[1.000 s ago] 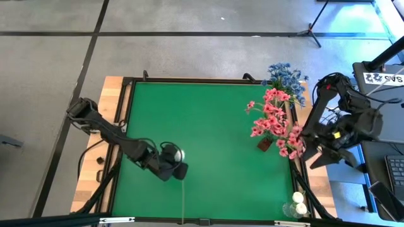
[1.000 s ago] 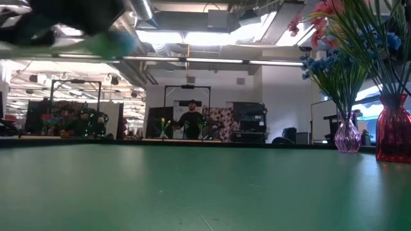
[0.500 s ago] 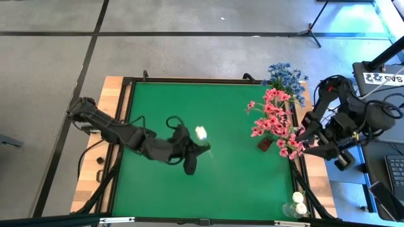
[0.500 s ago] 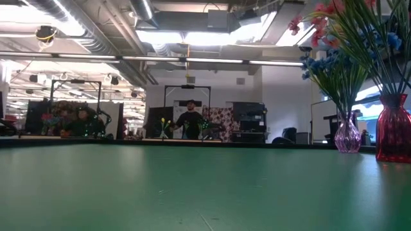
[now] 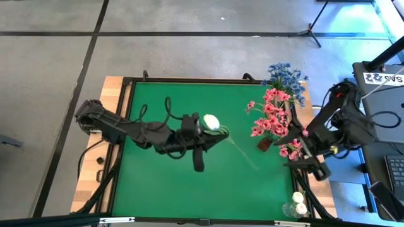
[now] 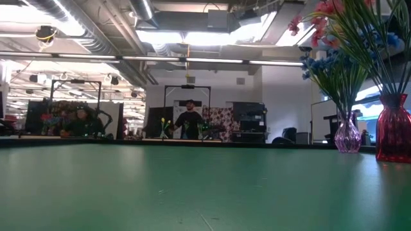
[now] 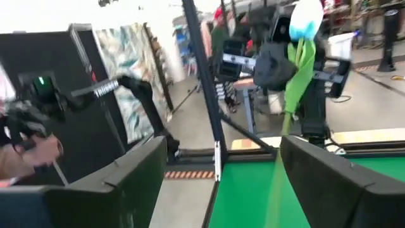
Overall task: Sort flowers into vase by color
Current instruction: Put the white flower into the transparent vase
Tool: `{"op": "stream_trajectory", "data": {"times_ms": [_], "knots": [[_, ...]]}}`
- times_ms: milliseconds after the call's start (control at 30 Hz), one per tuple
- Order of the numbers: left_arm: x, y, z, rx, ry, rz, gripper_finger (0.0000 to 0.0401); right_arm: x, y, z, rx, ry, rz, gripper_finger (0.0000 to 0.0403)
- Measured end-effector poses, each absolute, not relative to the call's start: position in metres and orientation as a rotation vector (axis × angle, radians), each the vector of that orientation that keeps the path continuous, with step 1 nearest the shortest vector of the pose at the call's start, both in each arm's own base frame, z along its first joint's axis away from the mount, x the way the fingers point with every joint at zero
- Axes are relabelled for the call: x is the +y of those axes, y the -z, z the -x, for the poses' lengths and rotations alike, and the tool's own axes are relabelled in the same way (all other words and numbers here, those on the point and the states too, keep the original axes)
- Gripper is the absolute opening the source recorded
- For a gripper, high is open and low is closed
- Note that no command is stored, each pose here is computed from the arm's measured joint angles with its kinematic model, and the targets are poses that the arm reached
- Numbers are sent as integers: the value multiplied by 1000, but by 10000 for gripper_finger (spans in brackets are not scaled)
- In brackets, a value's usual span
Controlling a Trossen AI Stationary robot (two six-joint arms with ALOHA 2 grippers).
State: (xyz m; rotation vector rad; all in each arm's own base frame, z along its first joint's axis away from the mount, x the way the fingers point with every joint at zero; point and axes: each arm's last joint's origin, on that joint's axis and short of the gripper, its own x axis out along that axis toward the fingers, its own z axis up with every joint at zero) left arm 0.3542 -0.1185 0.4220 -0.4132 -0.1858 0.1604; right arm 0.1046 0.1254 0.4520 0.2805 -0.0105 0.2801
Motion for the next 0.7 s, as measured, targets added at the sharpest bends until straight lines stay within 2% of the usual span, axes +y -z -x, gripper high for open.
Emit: {"op": "stream_trajectory", "data": {"times_ms": [267, 533, 700], "knots": [[-130, -437, -389, -193, -162, 355, 4, 115, -467, -127, 46, -275, -297, 299], [-131, -409, -415, -175, -225, 438, 4, 120, -451, -153, 153, -197, -223, 292], [-139, -417, -412, -252, -172, 465, 4, 124, -451, -174, 127, -185, -338, 292]]}}
